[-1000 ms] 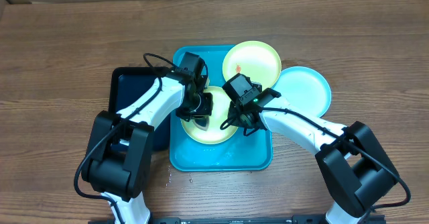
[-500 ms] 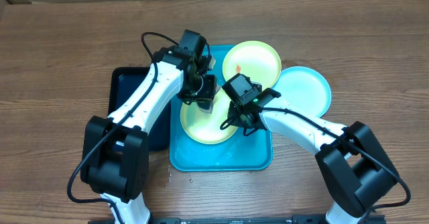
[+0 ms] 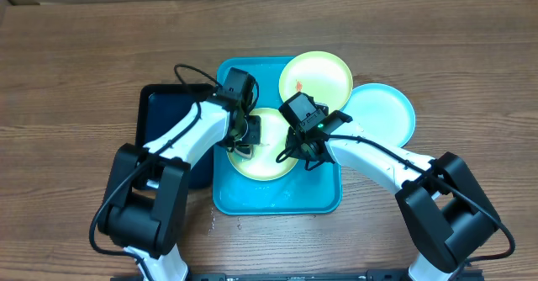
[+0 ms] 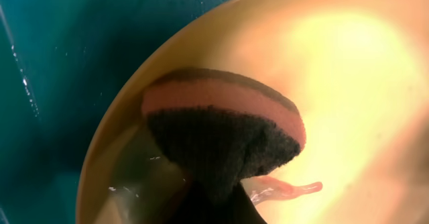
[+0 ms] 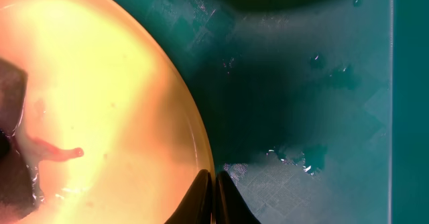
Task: Clean dirty plates on tray and stack at the side
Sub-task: 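Scrub the yellow plate with the sponge while the right gripper holds it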
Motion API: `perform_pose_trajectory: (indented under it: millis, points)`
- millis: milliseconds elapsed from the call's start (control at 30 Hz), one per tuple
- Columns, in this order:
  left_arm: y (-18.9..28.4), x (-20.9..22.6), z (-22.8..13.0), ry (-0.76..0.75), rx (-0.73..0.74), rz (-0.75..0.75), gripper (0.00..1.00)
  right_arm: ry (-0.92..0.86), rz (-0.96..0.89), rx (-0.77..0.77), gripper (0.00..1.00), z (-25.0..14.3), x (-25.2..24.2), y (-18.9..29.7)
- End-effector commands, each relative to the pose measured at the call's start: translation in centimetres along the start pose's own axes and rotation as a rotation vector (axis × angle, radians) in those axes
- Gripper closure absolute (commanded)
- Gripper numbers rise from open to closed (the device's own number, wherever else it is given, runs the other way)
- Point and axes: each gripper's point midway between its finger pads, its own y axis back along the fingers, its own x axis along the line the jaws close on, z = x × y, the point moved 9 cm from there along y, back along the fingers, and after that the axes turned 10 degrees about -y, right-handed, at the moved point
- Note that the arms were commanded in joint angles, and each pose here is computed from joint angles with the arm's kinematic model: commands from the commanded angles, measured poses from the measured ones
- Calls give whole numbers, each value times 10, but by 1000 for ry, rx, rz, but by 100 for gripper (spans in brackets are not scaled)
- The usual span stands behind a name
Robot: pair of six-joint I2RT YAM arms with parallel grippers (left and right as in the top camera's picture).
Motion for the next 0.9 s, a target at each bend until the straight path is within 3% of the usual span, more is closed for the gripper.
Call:
perform_pose_trajectory:
  millis: [0, 167, 367, 600, 700, 867]
  points:
    - [-17, 3, -18, 59, 51, 0, 96, 10, 4, -1, 96, -2, 0, 2]
    - [-15, -16, -20, 60, 82, -224, 96, 10, 7, -3, 96, -2, 0, 2]
    - [-16, -26, -19, 52, 71, -281, 95, 10, 6, -2, 96, -2, 0, 2]
    - [5, -40, -2, 38, 52, -484, 96, 10, 6, -2, 96, -3, -1, 0]
    - [35, -39, 17, 12, 0, -449, 96, 6, 23, 18, 96, -4, 1, 0]
    - [59, -23, 27, 15, -41, -199, 96, 7, 52, 34, 96, -5, 4, 1]
